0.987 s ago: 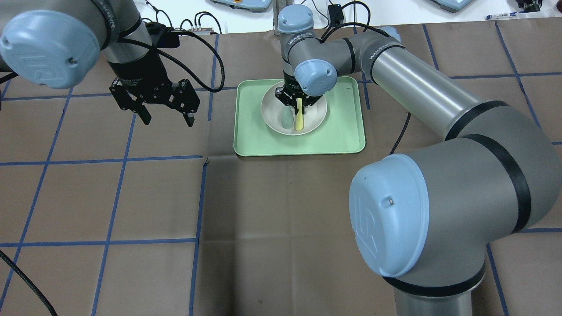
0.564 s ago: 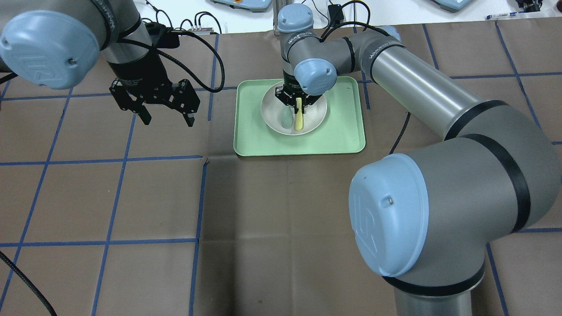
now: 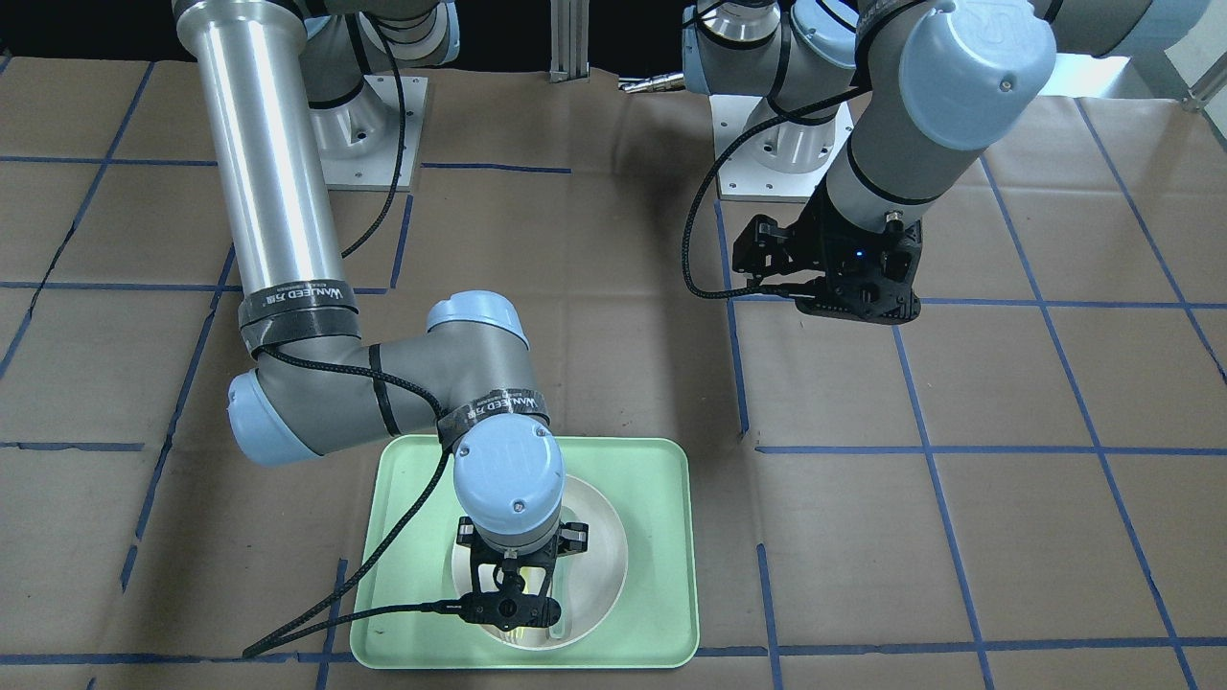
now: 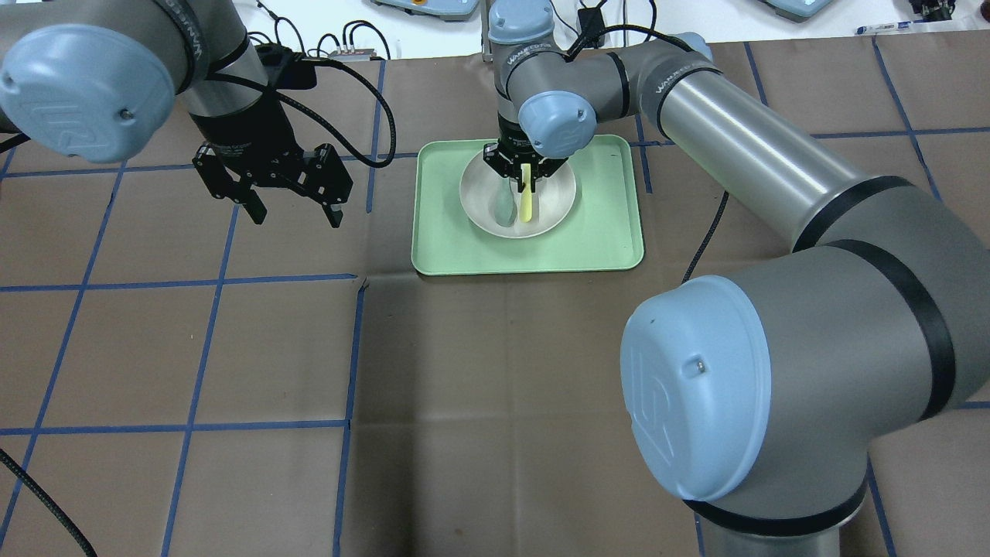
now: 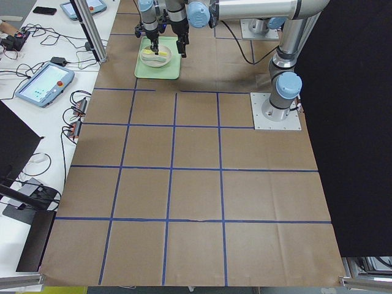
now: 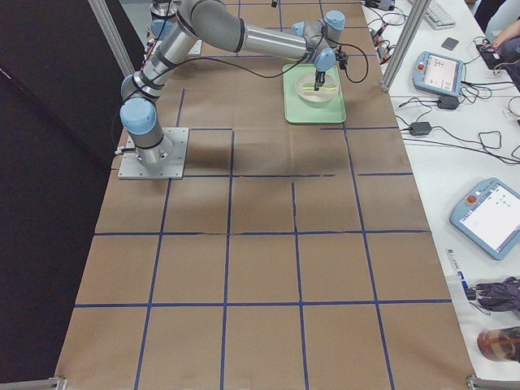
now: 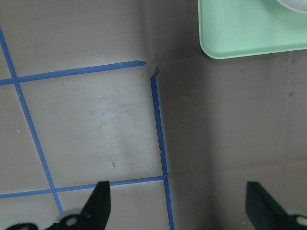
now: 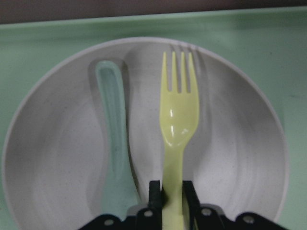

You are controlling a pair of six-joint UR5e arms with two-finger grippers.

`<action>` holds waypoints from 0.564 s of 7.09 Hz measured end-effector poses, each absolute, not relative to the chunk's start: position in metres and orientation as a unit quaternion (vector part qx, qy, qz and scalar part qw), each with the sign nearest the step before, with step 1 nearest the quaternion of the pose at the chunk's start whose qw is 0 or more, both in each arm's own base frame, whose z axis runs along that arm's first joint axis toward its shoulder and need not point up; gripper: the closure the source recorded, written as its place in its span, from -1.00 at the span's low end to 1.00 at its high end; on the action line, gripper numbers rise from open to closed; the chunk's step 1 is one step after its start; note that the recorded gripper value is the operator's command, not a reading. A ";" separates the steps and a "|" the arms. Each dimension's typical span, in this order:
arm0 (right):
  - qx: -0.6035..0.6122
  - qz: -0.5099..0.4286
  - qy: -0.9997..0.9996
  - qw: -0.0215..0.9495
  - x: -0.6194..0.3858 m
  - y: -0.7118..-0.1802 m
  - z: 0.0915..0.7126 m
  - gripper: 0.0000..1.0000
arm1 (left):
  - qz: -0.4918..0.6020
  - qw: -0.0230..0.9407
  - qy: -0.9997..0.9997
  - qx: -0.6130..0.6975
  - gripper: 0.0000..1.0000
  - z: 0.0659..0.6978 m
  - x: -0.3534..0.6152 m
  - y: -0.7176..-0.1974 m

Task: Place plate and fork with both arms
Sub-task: 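Lift the yellow fork with the right gripper and move it beside the plate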

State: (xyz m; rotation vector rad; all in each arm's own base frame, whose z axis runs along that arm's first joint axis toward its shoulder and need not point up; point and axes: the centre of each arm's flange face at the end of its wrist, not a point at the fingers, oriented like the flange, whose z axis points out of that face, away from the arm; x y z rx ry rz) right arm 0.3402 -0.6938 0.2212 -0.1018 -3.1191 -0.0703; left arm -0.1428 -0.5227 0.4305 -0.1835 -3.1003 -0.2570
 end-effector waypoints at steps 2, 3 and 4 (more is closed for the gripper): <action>-0.036 -0.027 -0.999 0.009 0.333 -0.688 0.252 1.00 | -0.082 0.013 -0.995 -0.059 -1.00 0.431 -0.143 -0.523; -0.038 -0.028 -0.999 0.010 0.325 -0.687 0.259 1.00 | -0.082 0.013 -0.995 -0.059 -1.00 0.431 -0.143 -0.522; -0.041 -0.029 -0.999 0.012 0.311 -0.692 0.261 1.00 | -0.083 0.013 -0.995 -0.059 -1.00 0.430 -0.143 -0.522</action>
